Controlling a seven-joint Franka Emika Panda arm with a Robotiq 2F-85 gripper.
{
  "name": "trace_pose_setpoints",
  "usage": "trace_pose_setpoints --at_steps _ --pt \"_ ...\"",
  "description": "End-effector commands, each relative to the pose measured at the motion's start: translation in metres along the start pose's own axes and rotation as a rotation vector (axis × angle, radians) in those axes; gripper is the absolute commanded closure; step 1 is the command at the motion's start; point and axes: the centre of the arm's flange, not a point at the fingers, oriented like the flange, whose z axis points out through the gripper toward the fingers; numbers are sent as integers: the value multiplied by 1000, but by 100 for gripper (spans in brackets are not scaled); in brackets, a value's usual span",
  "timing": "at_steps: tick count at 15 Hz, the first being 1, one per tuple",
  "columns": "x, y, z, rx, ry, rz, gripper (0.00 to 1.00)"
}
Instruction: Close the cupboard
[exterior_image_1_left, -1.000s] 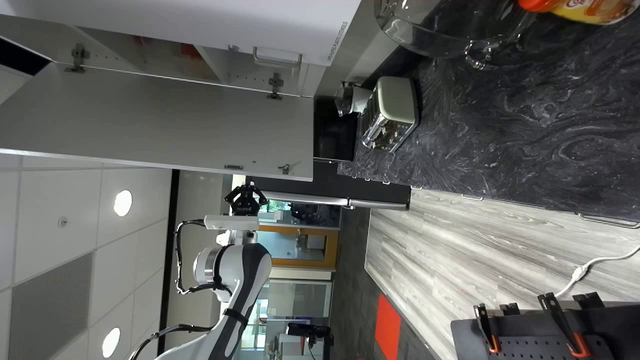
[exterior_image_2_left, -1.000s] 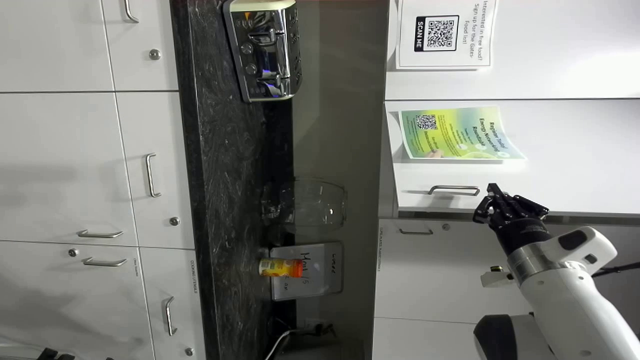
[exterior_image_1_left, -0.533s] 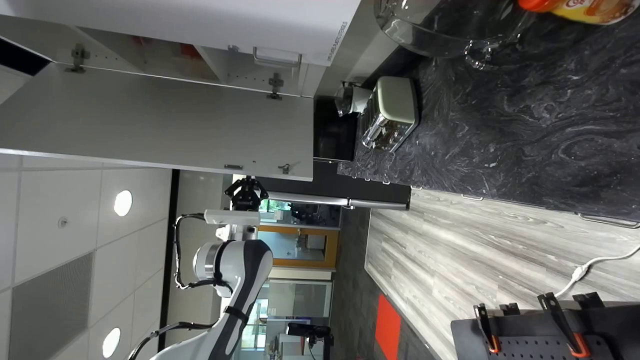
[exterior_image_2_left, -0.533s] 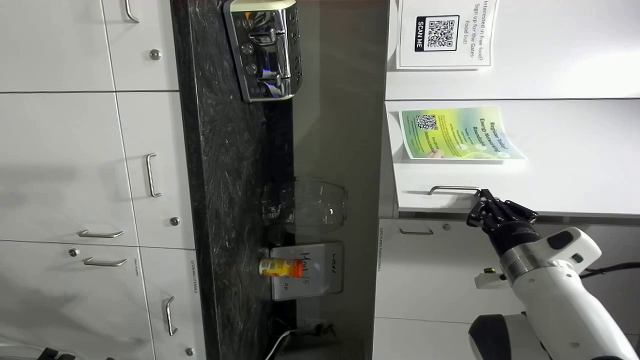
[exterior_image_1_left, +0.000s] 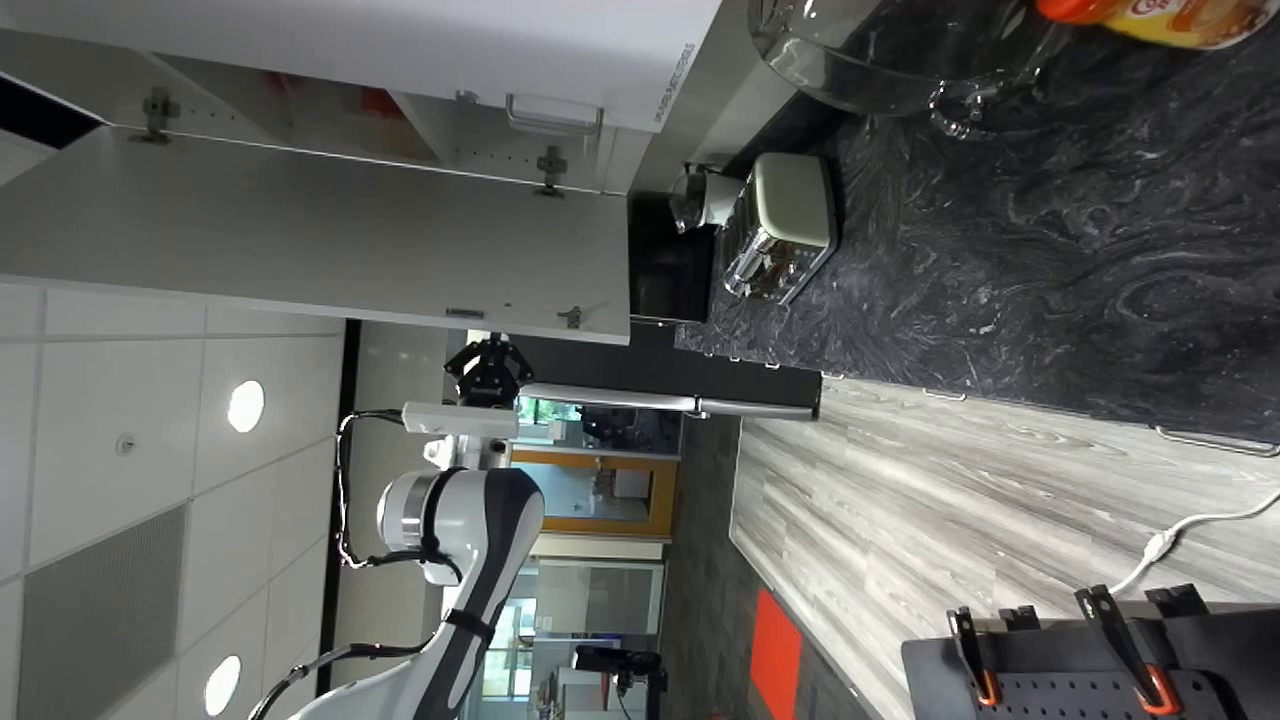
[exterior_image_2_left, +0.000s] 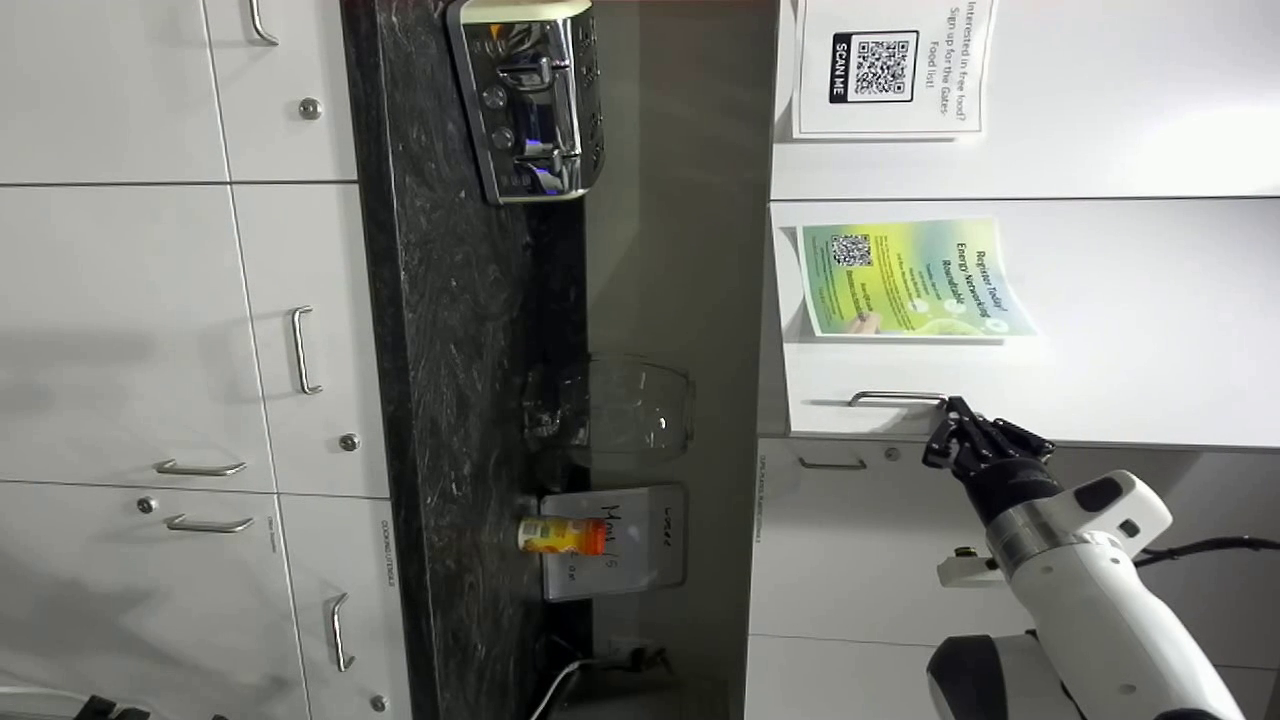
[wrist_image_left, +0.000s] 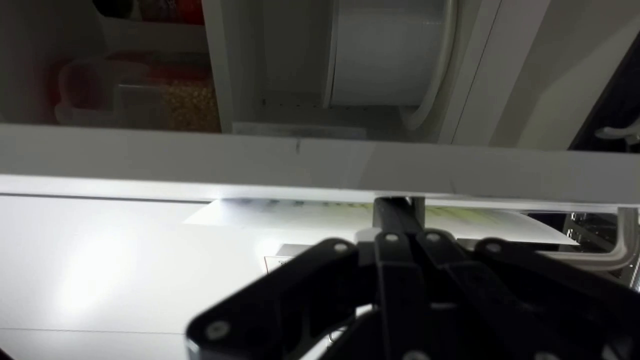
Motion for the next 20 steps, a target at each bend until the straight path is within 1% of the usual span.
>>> trace_pose_setpoints --at_steps 1,5,9,11,16,20 --pt "0 0 0 0 1 0 99" --pt "-15 6 23 -30 -48 19 100" --pt "-43 17 48 -63 -113 46 100" --pt "-57 21 62 -69 -133 45 100" --pt "-81 23 106 -90 -147 -13 100" --pt "-96 24 144 -110 -164 3 100"
